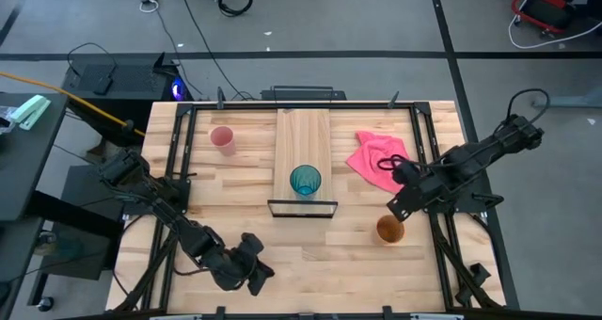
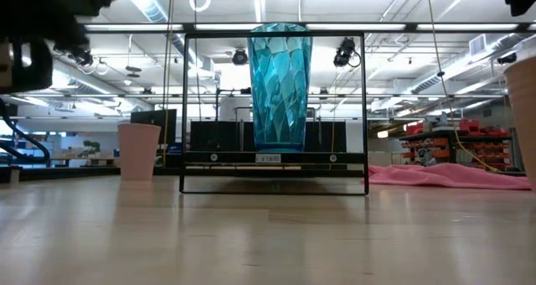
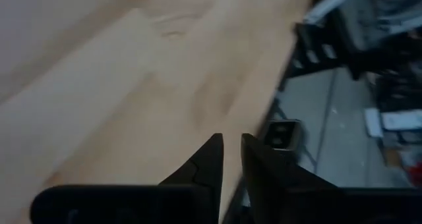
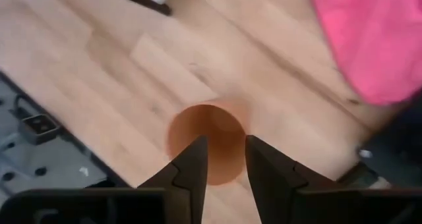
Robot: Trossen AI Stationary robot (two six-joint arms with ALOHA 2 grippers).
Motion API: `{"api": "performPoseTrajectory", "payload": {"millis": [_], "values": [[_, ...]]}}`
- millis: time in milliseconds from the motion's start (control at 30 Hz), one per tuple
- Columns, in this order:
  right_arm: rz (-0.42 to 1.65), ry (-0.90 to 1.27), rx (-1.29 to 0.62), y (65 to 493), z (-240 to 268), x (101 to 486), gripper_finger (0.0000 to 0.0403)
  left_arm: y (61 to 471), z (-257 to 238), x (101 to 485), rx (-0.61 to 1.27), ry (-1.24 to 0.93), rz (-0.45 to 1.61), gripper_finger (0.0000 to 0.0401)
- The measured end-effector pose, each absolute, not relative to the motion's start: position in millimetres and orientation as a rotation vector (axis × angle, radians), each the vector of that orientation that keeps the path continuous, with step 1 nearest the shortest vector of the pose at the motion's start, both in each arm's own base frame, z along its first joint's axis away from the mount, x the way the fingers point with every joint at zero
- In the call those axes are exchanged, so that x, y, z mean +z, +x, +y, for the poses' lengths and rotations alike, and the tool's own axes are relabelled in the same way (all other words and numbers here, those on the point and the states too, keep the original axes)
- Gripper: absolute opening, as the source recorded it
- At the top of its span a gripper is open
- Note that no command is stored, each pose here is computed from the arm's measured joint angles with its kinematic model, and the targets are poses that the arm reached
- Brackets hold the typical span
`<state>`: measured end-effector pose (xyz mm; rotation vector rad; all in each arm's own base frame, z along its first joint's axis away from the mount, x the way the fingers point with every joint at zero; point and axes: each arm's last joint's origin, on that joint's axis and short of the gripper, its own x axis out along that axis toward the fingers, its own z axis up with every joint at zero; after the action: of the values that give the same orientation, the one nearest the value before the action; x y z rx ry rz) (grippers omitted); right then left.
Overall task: Stack small to large cups/mugs on shelf
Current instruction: Put the brown cup on the shelf
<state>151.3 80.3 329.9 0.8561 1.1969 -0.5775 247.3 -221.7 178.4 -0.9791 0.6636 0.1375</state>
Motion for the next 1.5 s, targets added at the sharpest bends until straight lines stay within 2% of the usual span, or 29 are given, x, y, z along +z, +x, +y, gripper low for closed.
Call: {"api": "performPoseTrajectory", "payload": {"millis": [133,367,600,800,1067,1500], "values": [[1.216,0.836,-0.599,151.9,80.8,321.0,0.0110,244.5,-218.5,174.0,0.197,-0.970,0.687,0.0055],[1.288,0.785,-0.623,155.1,83.8,289.2,0.0110,247.4,-213.4,187.6,0.174,-0.957,0.613,0.0052],[1.311,0.812,-0.607,156.5,86.7,274.3,0.0110,235.6,-194.1,241.9,0.136,-0.899,0.410,0.0044],[1.316,0.811,-0.608,154.2,90.9,268.5,0.0110,205.5,-162.1,296.3,0.150,-0.803,0.240,0.0030],[1.320,0.833,-0.587,151.4,99.6,261.6,0.0110,162.2,-118.4,343.8,0.200,-0.702,0.072,0.0014],[1.327,0.832,-0.605,150.6,100.2,258.1,0.0110,139.5,-97.5,346.9,0.215,-0.562,0.123,0.0022]]}}
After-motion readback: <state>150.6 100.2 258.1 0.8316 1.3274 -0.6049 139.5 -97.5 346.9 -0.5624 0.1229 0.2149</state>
